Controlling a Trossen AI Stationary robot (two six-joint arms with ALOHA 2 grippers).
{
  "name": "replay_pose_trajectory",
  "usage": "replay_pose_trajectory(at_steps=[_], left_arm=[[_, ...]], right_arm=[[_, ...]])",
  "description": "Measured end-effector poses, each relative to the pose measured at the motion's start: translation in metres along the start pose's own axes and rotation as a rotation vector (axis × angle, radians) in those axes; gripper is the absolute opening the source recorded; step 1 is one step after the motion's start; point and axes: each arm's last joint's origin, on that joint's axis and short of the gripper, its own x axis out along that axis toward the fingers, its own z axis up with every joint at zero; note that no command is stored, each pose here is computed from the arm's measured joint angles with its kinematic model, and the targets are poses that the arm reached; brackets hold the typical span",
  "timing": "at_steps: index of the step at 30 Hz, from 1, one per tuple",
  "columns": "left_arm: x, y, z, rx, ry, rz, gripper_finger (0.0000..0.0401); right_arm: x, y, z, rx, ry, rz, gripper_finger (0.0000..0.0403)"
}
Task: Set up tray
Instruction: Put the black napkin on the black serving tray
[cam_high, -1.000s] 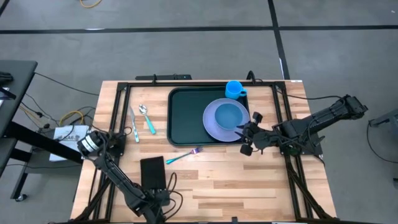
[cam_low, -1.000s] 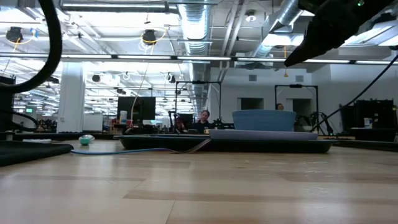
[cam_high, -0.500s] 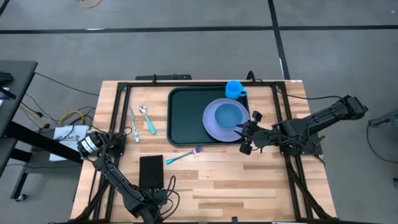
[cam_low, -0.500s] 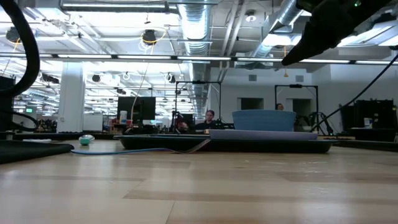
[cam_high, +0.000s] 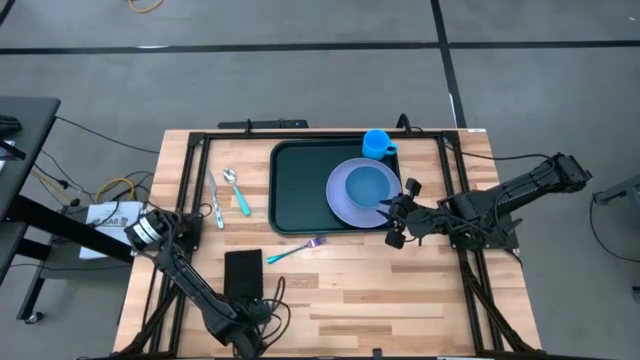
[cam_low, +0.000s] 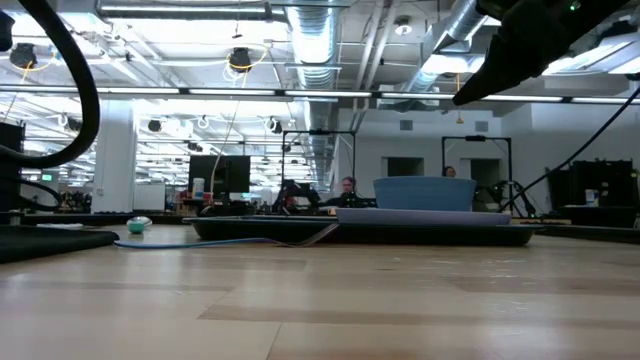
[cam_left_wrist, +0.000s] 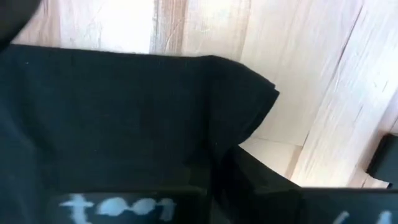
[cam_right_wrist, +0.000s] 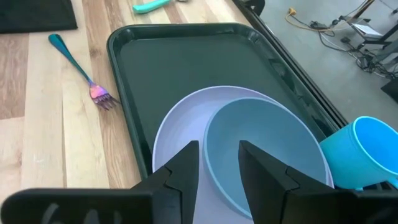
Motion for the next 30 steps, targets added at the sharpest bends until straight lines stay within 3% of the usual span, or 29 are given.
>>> replay_pose_trajectory(at_steps=[6,17,21,25,30], left_arm=[[-0.019,-0.002,0.005,0.007,0.029,0.09,0.0003],[-0.091,-0.002,0.014,0.017,0.079,0.185,0.0001],[-0.124,0.003,0.02,0.012,0.025,0.235,0.0001],[-0.148,0.009,0.034,0.019,-0.109,0.208,0.0],[-0.164,0.021,0.051,0.031,-0.171,0.194,0.0]], right_arm=[[0.0,0.0,0.001,0.0,-0.009,0.002,0.0107],[0.0,0.001,0.002,-0.017,-0.021,0.005,0.0107],[0.0,0.001,0.003,-0.022,-0.023,0.005,0.0107],[0.0,0.001,0.005,-0.026,-0.043,0.009,0.0107],[0.0,0.001,0.006,-0.039,-0.048,0.01,0.0107]])
